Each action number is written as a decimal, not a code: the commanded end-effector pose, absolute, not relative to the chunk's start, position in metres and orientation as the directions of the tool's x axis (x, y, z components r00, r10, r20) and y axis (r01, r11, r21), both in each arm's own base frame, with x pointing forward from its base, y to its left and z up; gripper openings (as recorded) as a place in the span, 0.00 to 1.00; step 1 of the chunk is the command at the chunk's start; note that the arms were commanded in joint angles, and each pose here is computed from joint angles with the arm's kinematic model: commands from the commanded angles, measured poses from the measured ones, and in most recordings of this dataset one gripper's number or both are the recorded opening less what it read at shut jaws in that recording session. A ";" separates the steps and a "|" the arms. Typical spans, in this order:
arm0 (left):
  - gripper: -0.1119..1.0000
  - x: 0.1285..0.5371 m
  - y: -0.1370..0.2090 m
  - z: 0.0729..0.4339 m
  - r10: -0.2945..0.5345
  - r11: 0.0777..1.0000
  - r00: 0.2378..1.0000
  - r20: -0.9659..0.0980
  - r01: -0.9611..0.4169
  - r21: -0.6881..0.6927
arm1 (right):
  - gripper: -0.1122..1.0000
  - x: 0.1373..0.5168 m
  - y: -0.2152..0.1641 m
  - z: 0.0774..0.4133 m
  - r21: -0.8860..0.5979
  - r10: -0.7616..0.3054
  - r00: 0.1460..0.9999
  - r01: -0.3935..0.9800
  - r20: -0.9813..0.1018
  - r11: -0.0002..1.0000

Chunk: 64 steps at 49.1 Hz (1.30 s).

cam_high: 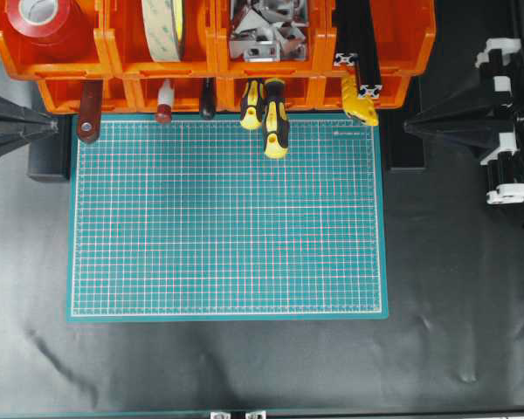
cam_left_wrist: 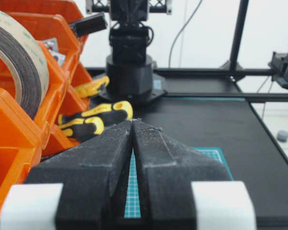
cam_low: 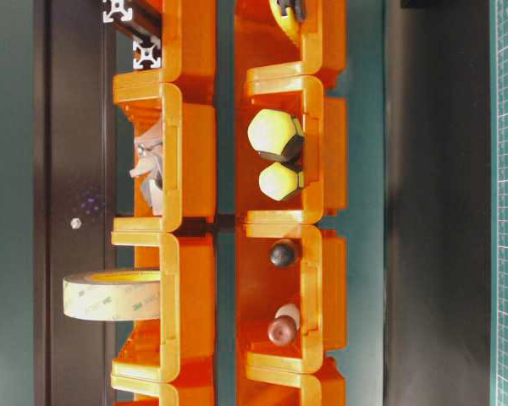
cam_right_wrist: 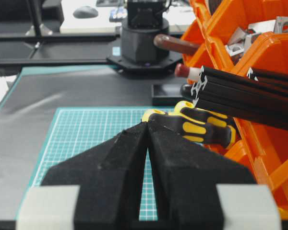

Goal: Pick frame from container rack with right arm.
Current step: 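Move the right gripper from rest toward the rack's right side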

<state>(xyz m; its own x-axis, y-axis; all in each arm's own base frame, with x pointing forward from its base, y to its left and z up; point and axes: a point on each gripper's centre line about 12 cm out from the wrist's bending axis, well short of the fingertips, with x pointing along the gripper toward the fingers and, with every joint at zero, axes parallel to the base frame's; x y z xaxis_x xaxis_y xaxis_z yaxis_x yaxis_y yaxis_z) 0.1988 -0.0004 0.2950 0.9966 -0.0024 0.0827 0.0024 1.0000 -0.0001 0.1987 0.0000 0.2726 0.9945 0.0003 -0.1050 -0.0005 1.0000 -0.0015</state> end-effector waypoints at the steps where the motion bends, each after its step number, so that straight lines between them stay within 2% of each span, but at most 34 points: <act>1: 0.15 0.203 -0.007 0.292 -0.040 0.999 0.998 0.054 0.039 0.010 | 0.12 0.200 0.001 0.278 0.017 0.004 0.996 -0.003 -0.088 1.000; 4: 0.17 0.205 -0.009 0.286 -0.048 0.999 0.999 0.011 0.048 -0.012 | 0.15 0.199 0.002 0.277 0.023 0.009 0.995 -0.006 -0.099 1.000; 6: 0.12 0.205 -0.009 0.286 -0.049 0.998 0.999 -0.002 0.049 -0.025 | 0.11 0.198 0.002 0.276 0.032 0.009 0.994 -0.005 -0.110 0.999; 12: 0.10 0.206 -0.008 0.293 -0.042 0.998 0.999 0.011 0.043 -0.044 | 0.10 0.197 0.002 0.280 0.068 0.012 0.989 -0.002 -0.149 0.998; 20: 0.10 0.208 -0.008 0.303 -0.040 0.998 0.999 0.020 0.041 -0.043 | 0.10 0.198 0.007 0.304 0.078 0.034 0.981 -0.019 -0.190 0.997; 37: 0.10 0.210 -0.010 0.313 -0.050 0.998 0.998 -0.049 0.047 -0.049 | 0.10 0.213 0.026 0.362 0.061 0.098 0.837 -0.077 -0.538 0.995; 45: 0.10 0.208 -0.010 0.316 -0.051 0.997 0.998 -0.040 0.049 -0.052 | 0.10 0.231 0.041 0.372 0.015 0.097 0.700 -0.123 -0.708 0.992; 53: 0.10 0.208 -0.011 0.316 -0.056 0.997 0.998 -0.043 0.053 -0.054 | 0.10 0.247 0.048 0.378 -0.131 -0.022 0.567 -0.153 -0.824 0.979; 57: 0.10 0.208 -0.011 0.315 -0.056 0.997 0.997 -0.046 0.053 -0.055 | 0.10 0.253 0.049 0.384 -0.241 -0.121 0.540 -0.157 -0.833 0.958; 64: 0.10 0.208 -0.011 0.315 -0.055 0.996 0.997 -0.046 0.052 -0.066 | 0.10 0.263 0.049 0.386 -0.411 -0.322 0.491 -0.083 -0.809 0.908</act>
